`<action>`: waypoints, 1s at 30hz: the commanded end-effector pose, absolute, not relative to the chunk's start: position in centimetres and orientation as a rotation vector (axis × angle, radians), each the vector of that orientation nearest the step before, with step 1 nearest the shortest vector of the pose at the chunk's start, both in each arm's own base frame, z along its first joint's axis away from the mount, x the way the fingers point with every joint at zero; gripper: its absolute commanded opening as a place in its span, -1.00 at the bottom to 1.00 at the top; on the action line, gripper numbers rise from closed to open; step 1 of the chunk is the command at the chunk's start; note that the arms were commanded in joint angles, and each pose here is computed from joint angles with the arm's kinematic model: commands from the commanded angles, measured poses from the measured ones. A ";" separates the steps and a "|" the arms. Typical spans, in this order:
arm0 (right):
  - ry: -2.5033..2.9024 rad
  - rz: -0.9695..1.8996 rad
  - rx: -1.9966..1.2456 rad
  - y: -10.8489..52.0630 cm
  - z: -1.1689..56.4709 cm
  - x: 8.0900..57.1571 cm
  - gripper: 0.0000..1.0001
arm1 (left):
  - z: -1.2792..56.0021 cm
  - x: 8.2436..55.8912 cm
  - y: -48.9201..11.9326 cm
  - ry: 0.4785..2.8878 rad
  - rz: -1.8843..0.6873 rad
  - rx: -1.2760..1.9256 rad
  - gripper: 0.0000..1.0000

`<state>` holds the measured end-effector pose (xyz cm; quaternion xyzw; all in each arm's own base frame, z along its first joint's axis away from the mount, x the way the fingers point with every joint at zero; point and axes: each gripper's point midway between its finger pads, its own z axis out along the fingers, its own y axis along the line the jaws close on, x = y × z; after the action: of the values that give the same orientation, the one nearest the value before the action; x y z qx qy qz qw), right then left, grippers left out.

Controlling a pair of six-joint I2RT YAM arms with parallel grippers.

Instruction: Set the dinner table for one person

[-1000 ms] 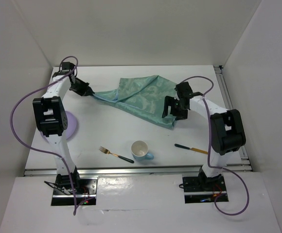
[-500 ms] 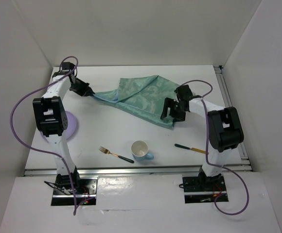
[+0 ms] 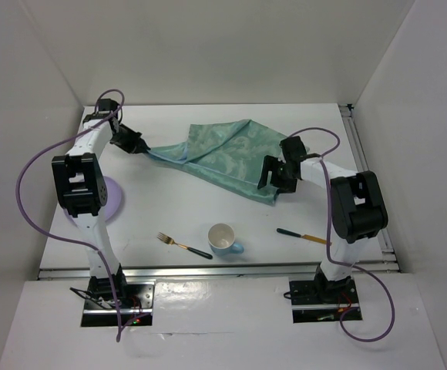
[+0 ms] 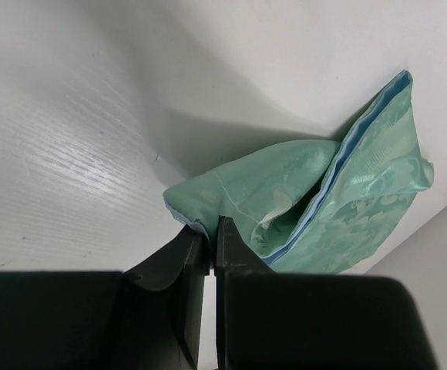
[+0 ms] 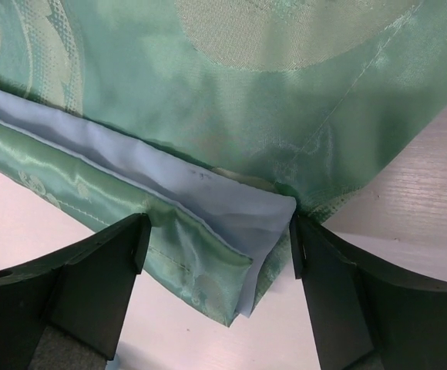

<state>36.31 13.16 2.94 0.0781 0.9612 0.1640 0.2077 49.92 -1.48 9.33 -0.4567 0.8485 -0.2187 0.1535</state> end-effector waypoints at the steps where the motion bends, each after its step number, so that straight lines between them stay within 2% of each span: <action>1: 2.640 0.494 0.204 13.7 2.9 36.6 0.65 | 12.9 50.4 -1.0 2.374 -0.640 -1.242 -1.00; 9: 2.625 0.502 0.162 14.5 3.5 36.8 0.19 | 12.3 50.0 -1.1 2.389 -0.634 -1.254 -1.00; 10: 2.613 0.489 0.164 14.3 4.0 37.1 0.05 | 12.3 50.0 -1.1 2.389 -0.634 -1.254 -1.00; 12: 2.610 0.472 0.169 14.1 4.2 37.0 -0.10 | 12.7 50.0 -0.9 2.379 -0.625 -1.250 -1.00; 13: 2.600 0.464 0.159 14.3 4.8 37.1 -0.30 | 12.7 50.0 -0.9 2.379 -0.625 -1.250 -1.00; 16: 2.599 0.443 0.153 14.0 5.3 37.1 -0.67 | 12.6 49.8 -0.9 2.391 -0.620 -1.245 -1.00; 18: 2.562 0.417 0.159 13.7 6.9 37.8 -1.00 | 12.9 49.6 -1.0 2.391 -0.620 -1.245 -1.00; 22: 2.463 0.365 0.124 13.1 10.7 39.7 -1.00 | 15.4 50.1 -0.9 2.349 -0.672 -1.225 -1.00; 25: 2.349 0.334 0.119 12.0 15.4 43.5 -1.00 | 18.3 51.4 -1.4 2.287 -0.786 -1.203 -1.00; 26: 2.287 0.316 0.148 11.1 18.6 45.7 -1.00 | 20.7 52.2 -1.7 2.243 -0.831 -1.164 -1.00; 30: 2.071 0.270 0.162 9.4 28.6 48.7 -1.00 | 27.5 53.3 -1.6 2.117 -1.031 -1.117 -1.00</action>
<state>46.91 12.02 20.47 0.0569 0.8982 0.1437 0.4115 52.82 -1.58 18.35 -0.4391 0.8214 -0.2987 0.2082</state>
